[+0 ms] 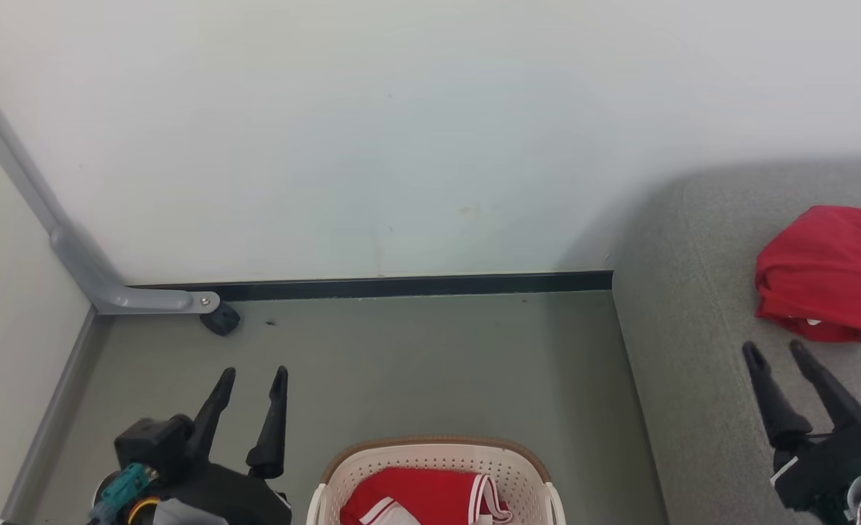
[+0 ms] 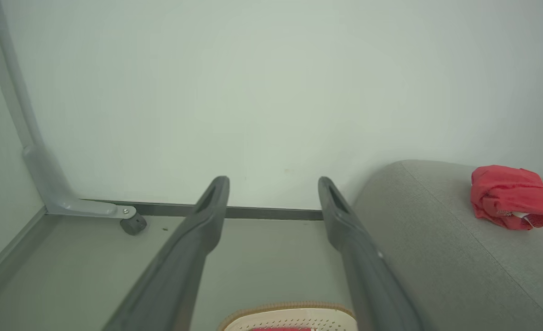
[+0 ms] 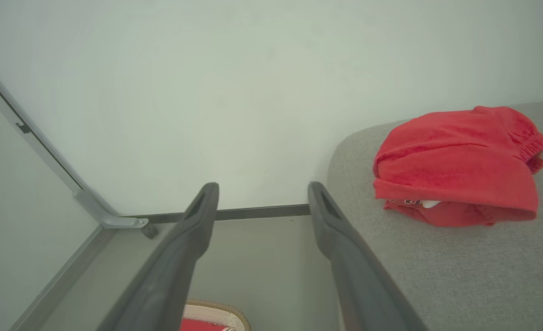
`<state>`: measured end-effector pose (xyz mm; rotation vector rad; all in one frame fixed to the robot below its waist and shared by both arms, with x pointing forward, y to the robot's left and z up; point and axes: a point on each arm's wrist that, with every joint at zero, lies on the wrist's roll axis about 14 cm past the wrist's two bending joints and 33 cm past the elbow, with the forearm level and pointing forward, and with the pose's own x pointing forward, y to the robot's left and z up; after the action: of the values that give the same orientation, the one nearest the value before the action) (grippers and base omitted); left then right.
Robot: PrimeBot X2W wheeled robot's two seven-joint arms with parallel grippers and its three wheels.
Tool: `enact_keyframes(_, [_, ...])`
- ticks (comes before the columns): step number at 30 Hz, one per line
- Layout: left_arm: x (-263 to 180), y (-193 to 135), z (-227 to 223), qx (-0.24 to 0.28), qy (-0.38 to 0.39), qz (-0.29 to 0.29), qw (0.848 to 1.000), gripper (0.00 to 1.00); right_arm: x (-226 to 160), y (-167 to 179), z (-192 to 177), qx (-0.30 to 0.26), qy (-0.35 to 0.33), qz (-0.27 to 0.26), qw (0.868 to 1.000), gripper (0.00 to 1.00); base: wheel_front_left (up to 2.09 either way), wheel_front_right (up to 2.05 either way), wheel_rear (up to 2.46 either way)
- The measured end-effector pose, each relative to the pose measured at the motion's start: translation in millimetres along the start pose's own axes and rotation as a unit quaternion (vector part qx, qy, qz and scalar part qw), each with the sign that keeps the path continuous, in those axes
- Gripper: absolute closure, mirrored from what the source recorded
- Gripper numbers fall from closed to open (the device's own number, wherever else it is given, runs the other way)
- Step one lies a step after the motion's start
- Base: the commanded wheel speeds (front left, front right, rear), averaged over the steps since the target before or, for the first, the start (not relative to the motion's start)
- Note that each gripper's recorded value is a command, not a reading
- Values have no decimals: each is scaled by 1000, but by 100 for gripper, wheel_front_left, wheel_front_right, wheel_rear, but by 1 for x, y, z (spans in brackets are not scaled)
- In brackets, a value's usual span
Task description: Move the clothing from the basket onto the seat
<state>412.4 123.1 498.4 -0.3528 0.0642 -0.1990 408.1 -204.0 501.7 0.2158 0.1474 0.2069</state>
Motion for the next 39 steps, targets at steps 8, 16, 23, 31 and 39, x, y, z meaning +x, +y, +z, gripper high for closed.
enact_keyframes(8, [-15,23,5,-13,-17,49,999,0,-6,20,-9,5,-7,14,1000,0,0,0,0])
enact_keyframes(16, [-23,25,4,-4,-26,64,998,0,-8,38,-7,15,-33,16,999,0,0,0,0])
enact_keyframes(23, [-26,25,8,22,-35,63,997,0,-9,45,-4,-9,-49,19,999,0,0,0,0])
enact_keyframes(31, [-29,22,8,28,-41,67,996,0,-11,42,5,-30,-70,10,997,0,0,0,0])
enact_keyframes(39, [-29,23,13,33,-49,71,996,0,-16,39,2,-33,-73,-2,997,0,0,0,0])
